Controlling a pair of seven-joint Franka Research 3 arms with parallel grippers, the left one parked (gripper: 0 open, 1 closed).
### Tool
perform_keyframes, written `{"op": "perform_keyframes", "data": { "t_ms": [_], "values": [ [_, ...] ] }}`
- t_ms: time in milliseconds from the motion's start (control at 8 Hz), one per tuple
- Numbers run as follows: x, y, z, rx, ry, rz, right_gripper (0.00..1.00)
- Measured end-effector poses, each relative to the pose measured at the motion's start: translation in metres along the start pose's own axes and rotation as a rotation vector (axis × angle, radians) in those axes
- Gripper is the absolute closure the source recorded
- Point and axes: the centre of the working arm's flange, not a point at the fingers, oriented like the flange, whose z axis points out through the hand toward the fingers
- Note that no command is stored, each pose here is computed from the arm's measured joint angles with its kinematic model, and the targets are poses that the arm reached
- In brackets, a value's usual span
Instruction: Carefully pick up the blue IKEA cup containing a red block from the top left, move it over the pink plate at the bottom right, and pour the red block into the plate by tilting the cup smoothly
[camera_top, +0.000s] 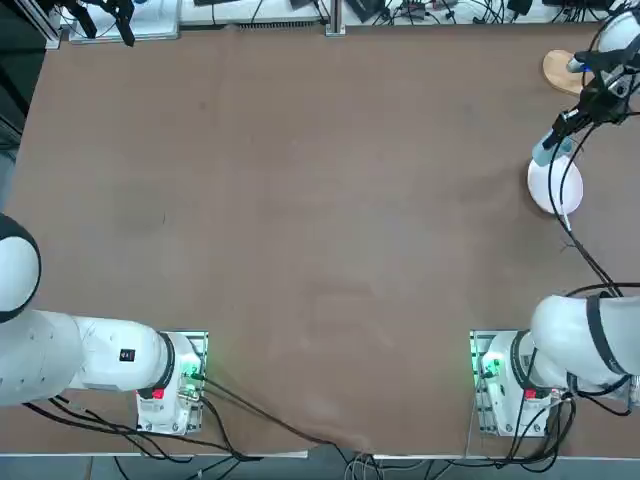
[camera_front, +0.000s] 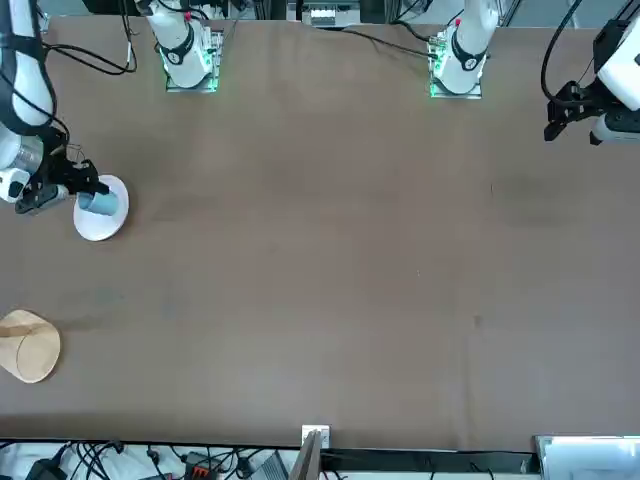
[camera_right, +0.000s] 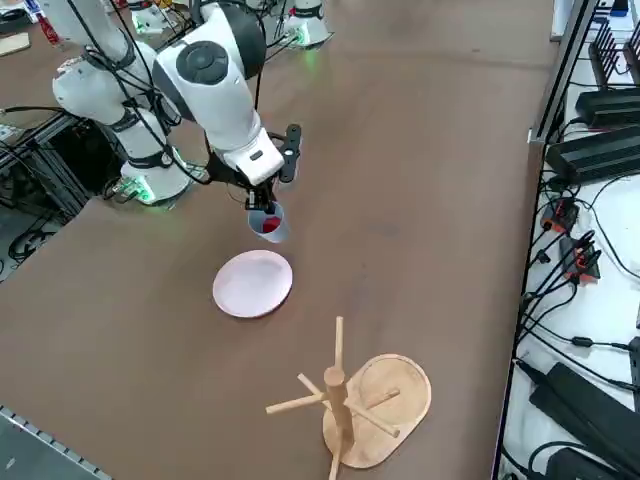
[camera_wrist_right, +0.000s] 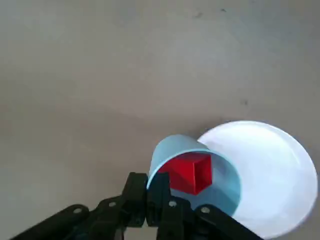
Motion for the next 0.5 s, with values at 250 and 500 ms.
{"op": "perform_keyframes", "data": {
  "t_ms": [250,500],
  "values": [
    [-0.026,0.026,-0.002,0.101,0.061,-0.022,0.97],
    [-0.053,0.049,0.000,0.222,0.128,-0.039,0.97]
  ]
}}
